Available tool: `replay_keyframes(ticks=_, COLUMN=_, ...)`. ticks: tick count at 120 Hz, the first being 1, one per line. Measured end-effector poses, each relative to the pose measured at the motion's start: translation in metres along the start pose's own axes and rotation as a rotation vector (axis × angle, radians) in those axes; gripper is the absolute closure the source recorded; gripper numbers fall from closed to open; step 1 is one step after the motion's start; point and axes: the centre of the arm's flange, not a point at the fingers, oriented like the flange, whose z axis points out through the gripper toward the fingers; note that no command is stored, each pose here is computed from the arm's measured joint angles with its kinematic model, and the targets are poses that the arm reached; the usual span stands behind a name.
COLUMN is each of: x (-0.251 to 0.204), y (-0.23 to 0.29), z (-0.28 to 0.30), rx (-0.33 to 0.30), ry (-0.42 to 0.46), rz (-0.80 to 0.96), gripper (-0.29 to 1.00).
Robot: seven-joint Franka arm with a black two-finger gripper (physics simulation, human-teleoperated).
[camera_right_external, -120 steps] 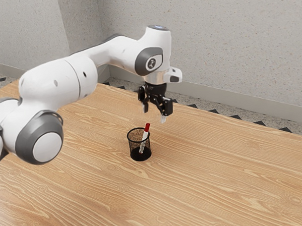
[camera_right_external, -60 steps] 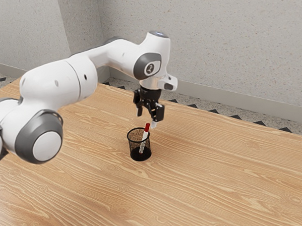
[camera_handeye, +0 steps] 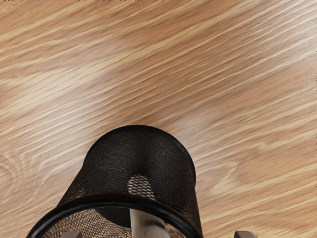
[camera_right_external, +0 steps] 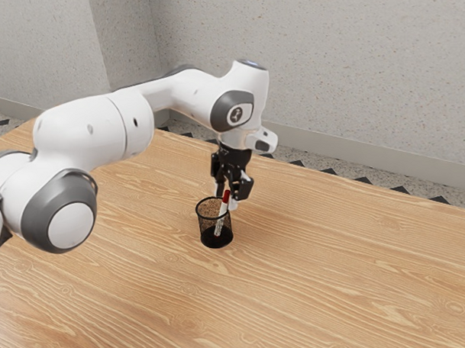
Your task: Take the marker out of the pen holder and place it to the left of the pen holder.
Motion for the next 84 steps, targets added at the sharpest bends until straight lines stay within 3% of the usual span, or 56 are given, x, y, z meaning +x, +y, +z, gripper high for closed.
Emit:
replay_keyframes(ticks=18, x=0.000, y=0.000, z=-0.001, rx=0.001, ry=0.003, rz=0.009, gripper=0.55)
replay_keyframes(ticks=34, x=0.000, y=-0.001, z=-0.003, rx=0.002, ry=0.006, rz=0.014, gripper=0.68)
replay_keyframes(ticks=64, x=-0.017, y=-0.009, z=-0.047, rx=0.034, ry=0.060, rz=0.007, gripper=0.76)
replay_keyframes(ticks=84, x=-0.072, y=-0.023, z=-0.145, rx=0.081, ry=0.167, rz=-0.038, gripper=0.78)
